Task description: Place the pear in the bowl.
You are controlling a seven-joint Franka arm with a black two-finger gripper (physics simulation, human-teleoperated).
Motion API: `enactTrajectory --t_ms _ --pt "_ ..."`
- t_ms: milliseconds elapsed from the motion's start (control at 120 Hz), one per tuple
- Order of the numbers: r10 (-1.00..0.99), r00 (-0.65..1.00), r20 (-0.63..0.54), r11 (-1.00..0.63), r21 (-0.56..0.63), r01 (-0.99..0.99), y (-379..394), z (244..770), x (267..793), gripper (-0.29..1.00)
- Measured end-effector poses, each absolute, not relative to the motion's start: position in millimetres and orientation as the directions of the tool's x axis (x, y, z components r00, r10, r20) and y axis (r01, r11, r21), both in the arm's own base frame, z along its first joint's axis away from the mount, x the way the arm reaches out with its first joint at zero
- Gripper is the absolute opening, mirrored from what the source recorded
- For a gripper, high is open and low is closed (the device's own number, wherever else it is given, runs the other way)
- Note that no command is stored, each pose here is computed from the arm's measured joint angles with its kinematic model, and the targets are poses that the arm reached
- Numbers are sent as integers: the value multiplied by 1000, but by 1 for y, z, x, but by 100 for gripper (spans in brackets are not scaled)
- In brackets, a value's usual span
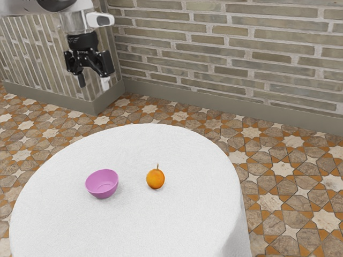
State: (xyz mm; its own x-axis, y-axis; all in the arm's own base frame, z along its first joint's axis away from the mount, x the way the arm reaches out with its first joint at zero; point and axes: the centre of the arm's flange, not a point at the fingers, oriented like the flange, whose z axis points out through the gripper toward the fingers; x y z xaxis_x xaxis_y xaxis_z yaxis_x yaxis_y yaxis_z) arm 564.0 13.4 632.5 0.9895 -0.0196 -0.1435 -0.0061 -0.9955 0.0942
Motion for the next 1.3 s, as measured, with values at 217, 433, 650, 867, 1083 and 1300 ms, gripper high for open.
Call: enactTrajectory --t_ms 217,433,650,867,1083,1300 --pt "-17 998 -63 -996 91 -12 15 623 583 68" --pt "33 991 -128 -996 74 43 -44 575 602 68" --pt "224 948 -226 -973 11 232 -104 497 627 68" --pt "479 843 -245 -875 -50 482 -135 437 635 68" --pt "723 658 -211 -687 -119 717 -149 388 631 68" --pt "885 441 -150 -461 -139 877 -153 346 620 68"
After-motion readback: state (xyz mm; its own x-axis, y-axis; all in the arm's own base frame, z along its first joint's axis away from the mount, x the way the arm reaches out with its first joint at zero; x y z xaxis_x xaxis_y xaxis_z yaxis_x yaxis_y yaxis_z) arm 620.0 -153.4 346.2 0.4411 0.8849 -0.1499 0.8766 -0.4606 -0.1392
